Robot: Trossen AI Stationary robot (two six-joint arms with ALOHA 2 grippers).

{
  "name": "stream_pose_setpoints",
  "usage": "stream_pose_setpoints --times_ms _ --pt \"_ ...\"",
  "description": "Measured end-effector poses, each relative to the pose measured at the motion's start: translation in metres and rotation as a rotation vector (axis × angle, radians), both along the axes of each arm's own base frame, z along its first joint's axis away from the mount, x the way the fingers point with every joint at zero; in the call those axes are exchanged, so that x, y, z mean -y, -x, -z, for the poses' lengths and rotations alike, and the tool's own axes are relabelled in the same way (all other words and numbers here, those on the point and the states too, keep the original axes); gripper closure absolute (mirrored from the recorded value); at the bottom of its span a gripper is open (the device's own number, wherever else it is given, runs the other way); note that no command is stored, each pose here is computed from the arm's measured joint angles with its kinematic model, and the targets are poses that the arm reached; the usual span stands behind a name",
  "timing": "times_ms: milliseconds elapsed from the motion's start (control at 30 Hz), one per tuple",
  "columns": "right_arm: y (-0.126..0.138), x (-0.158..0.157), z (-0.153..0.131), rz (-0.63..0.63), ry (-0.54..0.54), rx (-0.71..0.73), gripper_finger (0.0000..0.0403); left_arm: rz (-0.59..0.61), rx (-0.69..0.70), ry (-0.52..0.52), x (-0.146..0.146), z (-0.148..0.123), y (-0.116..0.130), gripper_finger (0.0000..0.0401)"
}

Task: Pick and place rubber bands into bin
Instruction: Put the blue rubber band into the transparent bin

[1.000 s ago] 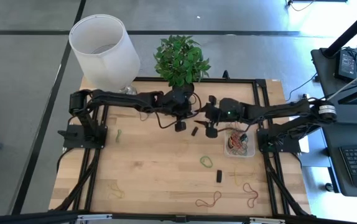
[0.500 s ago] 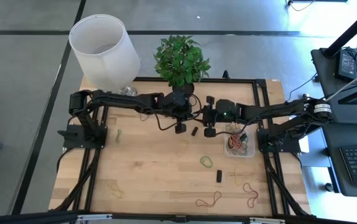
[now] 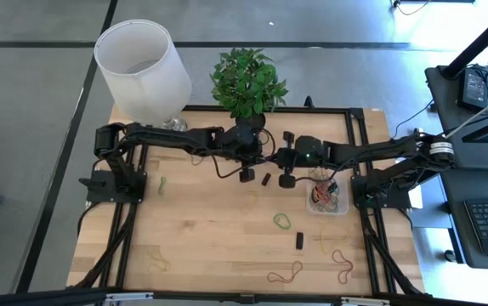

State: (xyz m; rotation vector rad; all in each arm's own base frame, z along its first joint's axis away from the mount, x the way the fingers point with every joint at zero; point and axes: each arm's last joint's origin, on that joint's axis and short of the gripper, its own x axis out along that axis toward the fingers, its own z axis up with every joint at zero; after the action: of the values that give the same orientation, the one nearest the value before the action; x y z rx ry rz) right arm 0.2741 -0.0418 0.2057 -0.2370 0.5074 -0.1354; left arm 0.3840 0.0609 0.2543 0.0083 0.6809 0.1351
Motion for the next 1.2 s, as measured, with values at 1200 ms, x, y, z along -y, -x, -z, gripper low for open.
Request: stream_pose_setpoints --times_ms 1200 --pt "0.142 -0.023 0.007 0.655 -0.767 -0.559 0.0401 -0.086 0.019 -0.048 -0.002 -0.030 0.022 0.0353"
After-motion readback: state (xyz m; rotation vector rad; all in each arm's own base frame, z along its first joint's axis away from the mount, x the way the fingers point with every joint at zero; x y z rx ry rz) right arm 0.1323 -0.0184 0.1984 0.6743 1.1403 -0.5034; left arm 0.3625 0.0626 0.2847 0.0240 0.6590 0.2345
